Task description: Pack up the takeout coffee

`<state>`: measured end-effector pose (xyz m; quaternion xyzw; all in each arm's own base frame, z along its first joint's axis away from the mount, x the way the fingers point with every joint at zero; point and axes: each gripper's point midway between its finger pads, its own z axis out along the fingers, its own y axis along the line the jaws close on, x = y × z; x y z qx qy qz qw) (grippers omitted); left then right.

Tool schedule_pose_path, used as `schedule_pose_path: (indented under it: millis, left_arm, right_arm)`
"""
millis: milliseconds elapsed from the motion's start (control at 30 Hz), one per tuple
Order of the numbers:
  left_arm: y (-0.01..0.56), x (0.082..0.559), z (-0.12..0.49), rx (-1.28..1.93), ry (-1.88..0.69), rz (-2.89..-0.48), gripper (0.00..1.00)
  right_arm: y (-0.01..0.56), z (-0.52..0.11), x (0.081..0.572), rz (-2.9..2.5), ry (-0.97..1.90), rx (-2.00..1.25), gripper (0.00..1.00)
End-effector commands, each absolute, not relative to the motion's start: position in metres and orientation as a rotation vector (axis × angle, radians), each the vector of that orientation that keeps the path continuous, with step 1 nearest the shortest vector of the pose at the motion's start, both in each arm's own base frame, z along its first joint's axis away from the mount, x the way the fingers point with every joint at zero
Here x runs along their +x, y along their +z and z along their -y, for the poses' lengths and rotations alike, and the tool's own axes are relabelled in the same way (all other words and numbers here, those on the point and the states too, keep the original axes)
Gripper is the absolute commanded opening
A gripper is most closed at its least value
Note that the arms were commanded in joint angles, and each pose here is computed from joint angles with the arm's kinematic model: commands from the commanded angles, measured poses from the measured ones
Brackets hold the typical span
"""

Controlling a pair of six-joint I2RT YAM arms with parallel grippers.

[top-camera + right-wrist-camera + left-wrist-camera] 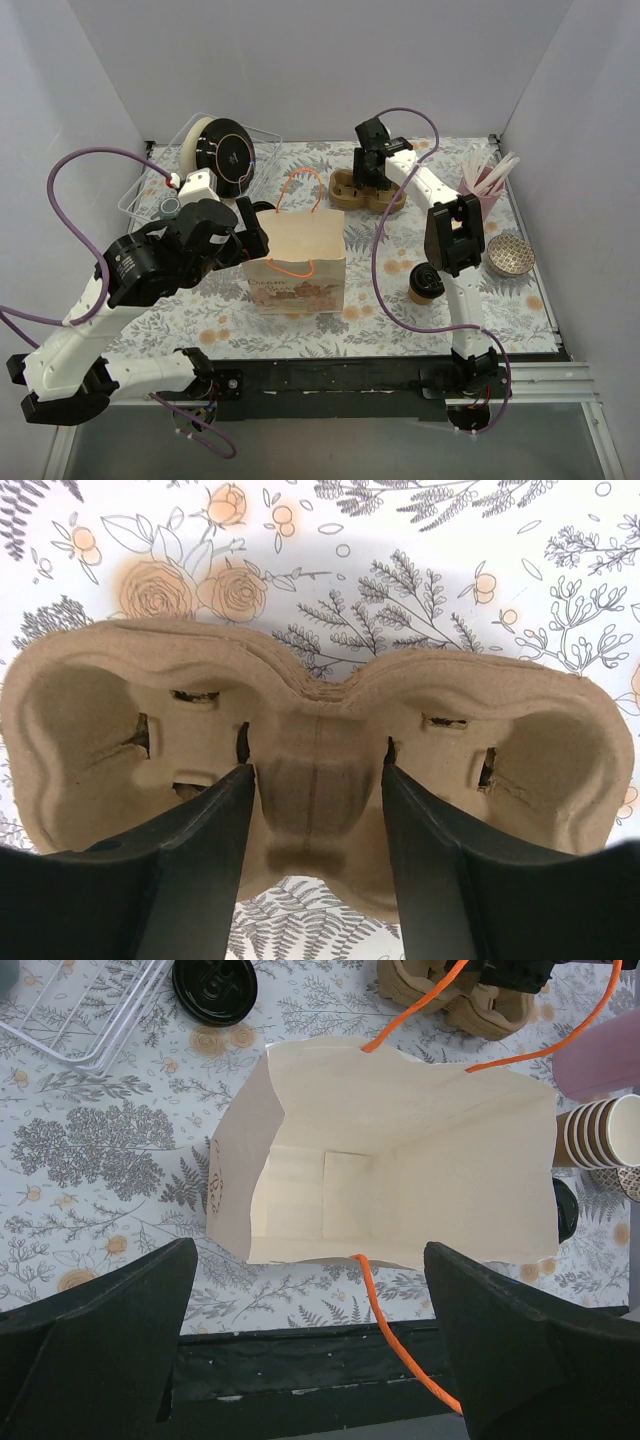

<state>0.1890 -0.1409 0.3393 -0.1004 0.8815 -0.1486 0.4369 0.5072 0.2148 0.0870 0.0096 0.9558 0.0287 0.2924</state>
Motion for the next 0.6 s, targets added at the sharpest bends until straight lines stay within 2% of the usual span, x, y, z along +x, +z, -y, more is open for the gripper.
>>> schedule_pose_path:
  millis: [0, 233, 567]
  left_arm:
    - [0.336, 0.184, 0.134, -0.266, -0.351, -2.215, 0.98]
    - [0.332, 0.184, 0.135, -0.278, -0.353, -2.22, 0.98]
    - [0.331, 0.187, 0.135, -0.289, -0.346, -2.209, 0.98]
  right_arm:
    - [0.111, -0.221, 0.527, -2.458, 0.1, 0.036, 0.6]
    - [0.128, -0.22, 0.531, -2.417, 0.1, 0.036, 0.48]
    - [0.144, -0.218, 0.528, -2.394, 0.1, 0.037, 0.45]
